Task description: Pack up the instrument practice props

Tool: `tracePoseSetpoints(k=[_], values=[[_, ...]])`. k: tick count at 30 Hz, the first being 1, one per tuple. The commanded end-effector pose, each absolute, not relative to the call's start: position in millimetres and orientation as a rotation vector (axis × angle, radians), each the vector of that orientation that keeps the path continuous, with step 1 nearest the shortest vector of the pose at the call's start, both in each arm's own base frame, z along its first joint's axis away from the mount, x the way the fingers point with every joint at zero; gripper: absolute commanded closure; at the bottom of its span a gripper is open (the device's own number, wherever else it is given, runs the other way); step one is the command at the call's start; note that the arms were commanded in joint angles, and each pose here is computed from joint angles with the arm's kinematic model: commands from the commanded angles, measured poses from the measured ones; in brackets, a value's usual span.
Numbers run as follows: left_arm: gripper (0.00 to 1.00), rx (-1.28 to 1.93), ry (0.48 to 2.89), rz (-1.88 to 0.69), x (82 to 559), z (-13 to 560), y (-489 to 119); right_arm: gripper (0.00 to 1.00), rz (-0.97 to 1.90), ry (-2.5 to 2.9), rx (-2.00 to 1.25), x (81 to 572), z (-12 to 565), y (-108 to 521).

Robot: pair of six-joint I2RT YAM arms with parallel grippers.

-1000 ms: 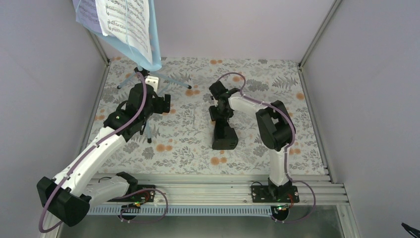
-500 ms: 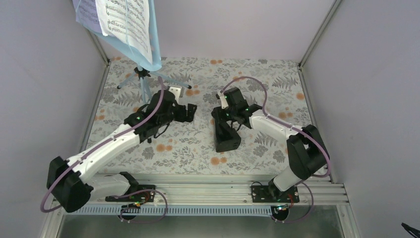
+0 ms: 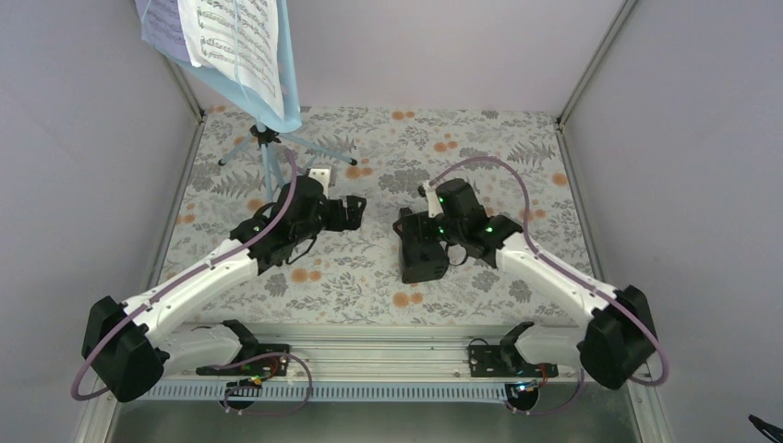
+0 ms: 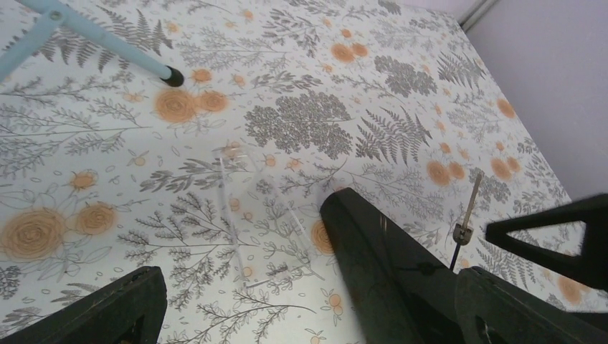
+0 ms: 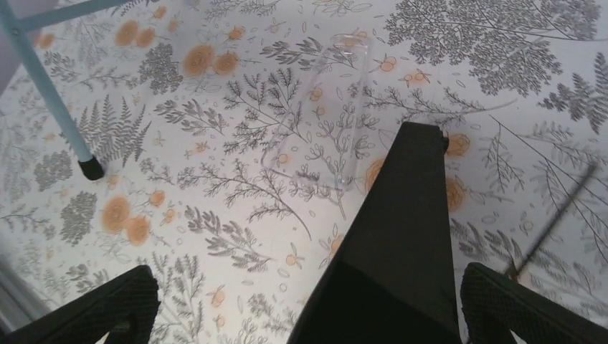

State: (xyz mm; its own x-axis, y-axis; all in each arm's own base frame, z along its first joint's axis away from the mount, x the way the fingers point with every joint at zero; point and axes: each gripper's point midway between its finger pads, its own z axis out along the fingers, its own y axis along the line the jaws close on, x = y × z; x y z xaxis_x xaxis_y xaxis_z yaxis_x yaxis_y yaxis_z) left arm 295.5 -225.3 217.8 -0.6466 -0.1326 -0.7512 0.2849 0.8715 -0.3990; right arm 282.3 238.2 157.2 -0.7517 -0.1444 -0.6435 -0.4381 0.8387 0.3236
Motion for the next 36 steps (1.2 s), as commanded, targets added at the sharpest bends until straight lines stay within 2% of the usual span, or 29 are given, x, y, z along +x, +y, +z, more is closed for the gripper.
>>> tracePoseSetpoints(k=[1,7,15,19,24,27,33,36], values=[[0.00,0.057,2.176,-0.588,293,220,-213,0.00,0.544,2.511,-0.310,257,138,211],[0.00,0.042,2.184,-0.588,290,217,-209,0.00,0.539,2.652,-0.237,227,98,197],[0.00,0.068,2.188,-0.680,286,215,-222,0.00,0.597,2.679,-0.259,216,86,204],[0.00,0.086,2.189,-0.705,286,215,-228,0.00,0.629,2.654,-0.282,215,90,210],[0.00,0.133,2.225,-0.790,287,203,-249,0.00,0.806,2.594,-0.399,203,97,233],[0.00,0.161,2.237,-0.892,287,196,-267,0.00,0.739,2.600,-0.377,207,96,227],[0.00,0.208,2.266,-1.047,291,182,-300,0.00,0.829,2.404,-0.270,228,154,225],[0.00,0.213,2.292,-1.065,291,172,-305,0.00,0.876,2.363,-0.194,243,165,214]])
